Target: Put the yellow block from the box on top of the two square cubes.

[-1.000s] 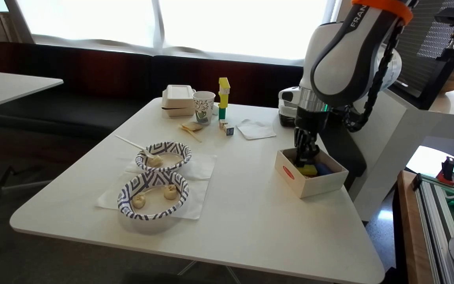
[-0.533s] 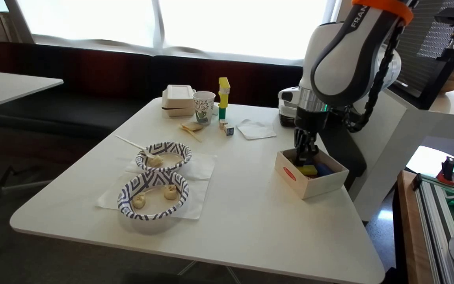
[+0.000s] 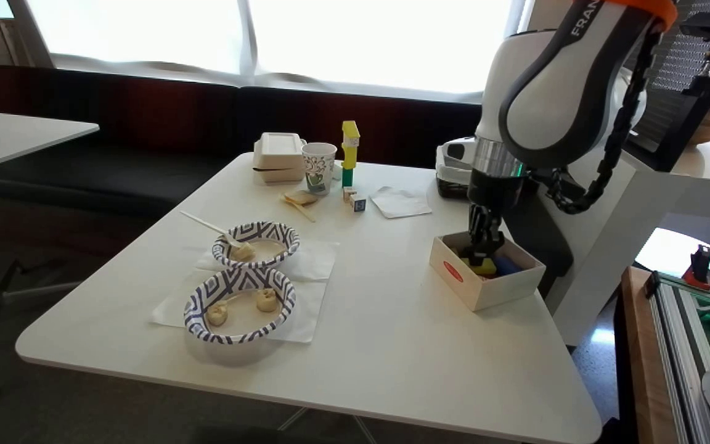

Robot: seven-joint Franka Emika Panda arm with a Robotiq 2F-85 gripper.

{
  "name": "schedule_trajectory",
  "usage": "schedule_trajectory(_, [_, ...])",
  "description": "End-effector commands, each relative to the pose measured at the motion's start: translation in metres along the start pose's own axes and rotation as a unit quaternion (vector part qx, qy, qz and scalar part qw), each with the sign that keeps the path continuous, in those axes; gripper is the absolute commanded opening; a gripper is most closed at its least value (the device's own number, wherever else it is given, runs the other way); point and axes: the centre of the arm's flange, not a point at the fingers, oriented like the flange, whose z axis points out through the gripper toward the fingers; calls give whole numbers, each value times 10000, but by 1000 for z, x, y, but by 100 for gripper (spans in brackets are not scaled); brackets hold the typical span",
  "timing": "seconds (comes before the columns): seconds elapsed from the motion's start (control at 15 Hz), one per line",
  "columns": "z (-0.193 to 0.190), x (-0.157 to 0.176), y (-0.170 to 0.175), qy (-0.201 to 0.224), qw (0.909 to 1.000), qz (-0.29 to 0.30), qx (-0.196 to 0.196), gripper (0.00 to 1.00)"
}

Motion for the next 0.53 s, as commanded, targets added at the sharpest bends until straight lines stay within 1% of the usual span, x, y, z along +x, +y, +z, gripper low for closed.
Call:
schedule_trajectory(0.0, [-7,-6,-17,14,9999,114,-31,31])
schedule_trajectory(0.07, [-8,-6,-17,50,9999,119,-71,33])
schedule_trajectory(0.13, [-10,-5,-16,71,9999,86,-111,40])
schedule_trajectory(0.33, [-8,-1,-14,98,9998,44,-139,64])
schedule_trajectory(0.47, [-3,0,-18,53,9999,25,-118,77])
